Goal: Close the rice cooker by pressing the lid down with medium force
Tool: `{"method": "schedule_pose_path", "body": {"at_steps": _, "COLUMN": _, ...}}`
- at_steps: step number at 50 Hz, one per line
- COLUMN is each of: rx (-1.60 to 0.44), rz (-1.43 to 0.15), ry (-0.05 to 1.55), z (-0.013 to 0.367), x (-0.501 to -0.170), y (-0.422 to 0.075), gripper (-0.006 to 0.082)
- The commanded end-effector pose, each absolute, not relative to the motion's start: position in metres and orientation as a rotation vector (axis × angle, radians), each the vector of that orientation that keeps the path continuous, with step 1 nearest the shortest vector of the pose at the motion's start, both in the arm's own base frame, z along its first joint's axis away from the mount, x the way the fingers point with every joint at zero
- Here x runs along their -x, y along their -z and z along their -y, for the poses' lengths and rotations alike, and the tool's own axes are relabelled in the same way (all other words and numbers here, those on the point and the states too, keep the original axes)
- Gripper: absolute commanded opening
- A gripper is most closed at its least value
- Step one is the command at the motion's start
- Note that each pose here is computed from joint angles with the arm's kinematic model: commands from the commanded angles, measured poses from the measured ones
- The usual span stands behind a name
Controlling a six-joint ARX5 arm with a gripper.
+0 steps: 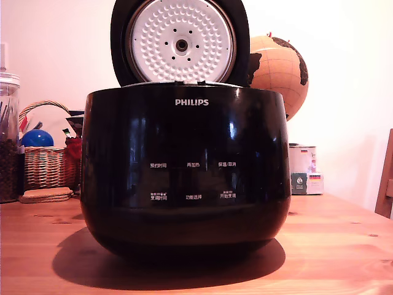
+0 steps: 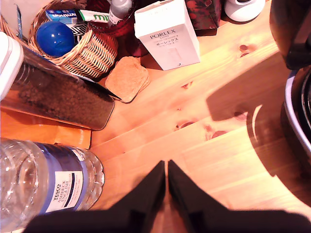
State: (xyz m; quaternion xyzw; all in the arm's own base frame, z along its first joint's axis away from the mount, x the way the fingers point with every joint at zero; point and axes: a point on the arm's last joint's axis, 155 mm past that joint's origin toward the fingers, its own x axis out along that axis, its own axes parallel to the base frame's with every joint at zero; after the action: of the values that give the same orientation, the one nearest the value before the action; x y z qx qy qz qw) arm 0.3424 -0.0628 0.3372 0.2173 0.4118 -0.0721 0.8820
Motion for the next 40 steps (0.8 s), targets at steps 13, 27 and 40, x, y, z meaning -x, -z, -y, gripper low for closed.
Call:
{"method": "schedule_pose_path", "body": {"at_steps": 13, "rx": -0.326, "rz": -0.536, "ry": 0.244, "z": 0.102, "x": -0.388, "y": -0.397, "gripper": -0.0021}}
{"method": "schedule_pose_path", "body": {"at_steps": 27, "rx": -0.242, "rz": -0.342, "ry": 0.405, "z": 0.140, "x": -0.409, "y": -0.435, "gripper": -0.0021}}
{"method": "schedule_pose_path", "body": {"at_steps": 40, "rx": -0.126, "rz": -0.289, "ry": 0.576, "z": 0.178, "x": -0.423, "y": -0.440, "gripper": -0.0021}}
